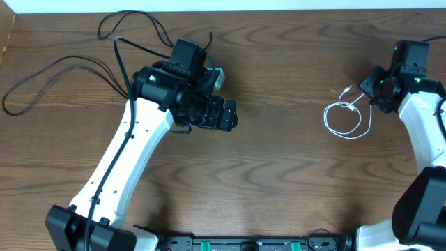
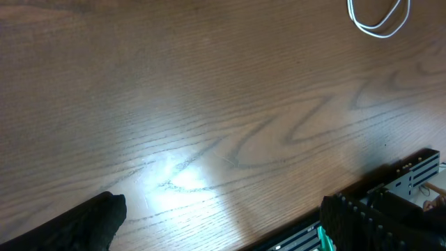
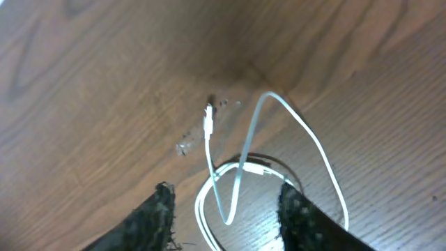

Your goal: Untangle cables

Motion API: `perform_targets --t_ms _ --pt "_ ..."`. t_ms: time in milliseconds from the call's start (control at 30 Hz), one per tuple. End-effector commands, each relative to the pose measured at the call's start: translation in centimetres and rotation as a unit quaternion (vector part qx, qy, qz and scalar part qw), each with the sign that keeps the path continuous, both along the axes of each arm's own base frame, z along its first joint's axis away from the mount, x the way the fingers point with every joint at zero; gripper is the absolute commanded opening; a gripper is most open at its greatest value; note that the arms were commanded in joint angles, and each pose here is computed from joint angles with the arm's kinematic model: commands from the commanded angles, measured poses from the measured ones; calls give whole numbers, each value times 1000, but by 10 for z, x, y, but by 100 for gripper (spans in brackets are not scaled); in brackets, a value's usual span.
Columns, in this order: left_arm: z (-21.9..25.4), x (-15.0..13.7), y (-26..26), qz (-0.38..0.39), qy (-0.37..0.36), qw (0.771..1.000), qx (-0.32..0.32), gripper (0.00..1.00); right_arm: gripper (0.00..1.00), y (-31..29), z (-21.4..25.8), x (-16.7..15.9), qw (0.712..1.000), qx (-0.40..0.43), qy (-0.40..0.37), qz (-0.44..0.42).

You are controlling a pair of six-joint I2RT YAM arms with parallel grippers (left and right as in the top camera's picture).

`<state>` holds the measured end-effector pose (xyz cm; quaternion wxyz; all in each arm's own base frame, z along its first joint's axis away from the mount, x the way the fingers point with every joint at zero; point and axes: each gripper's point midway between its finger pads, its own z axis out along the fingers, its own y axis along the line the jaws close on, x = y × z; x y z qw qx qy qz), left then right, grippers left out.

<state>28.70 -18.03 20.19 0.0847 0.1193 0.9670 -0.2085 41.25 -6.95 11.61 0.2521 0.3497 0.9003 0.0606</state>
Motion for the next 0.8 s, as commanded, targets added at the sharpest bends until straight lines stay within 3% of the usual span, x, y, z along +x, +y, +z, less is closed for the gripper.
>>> perform_targets --t_ms 0,100,267,600,767 --pt "-3 0 1 -9 -1 1000 6 95 55 -1 -20 -3 1000 -5 29 -2" --pt "-3 0 1 -9 -1 1000 6 95 61 2 -41 -5 999 5 54 1" --pt "-3 0 1 -9 -1 1000 6 95 59 2 -57 -3 998 9 67 2" --pt "-3 0 1 -9 -1 1000 6 95 22 2 -51 4 999 8 50 3" --pt "-3 0 1 -9 -1 1000 6 95 17 6 -49 8 999 18 41 9"
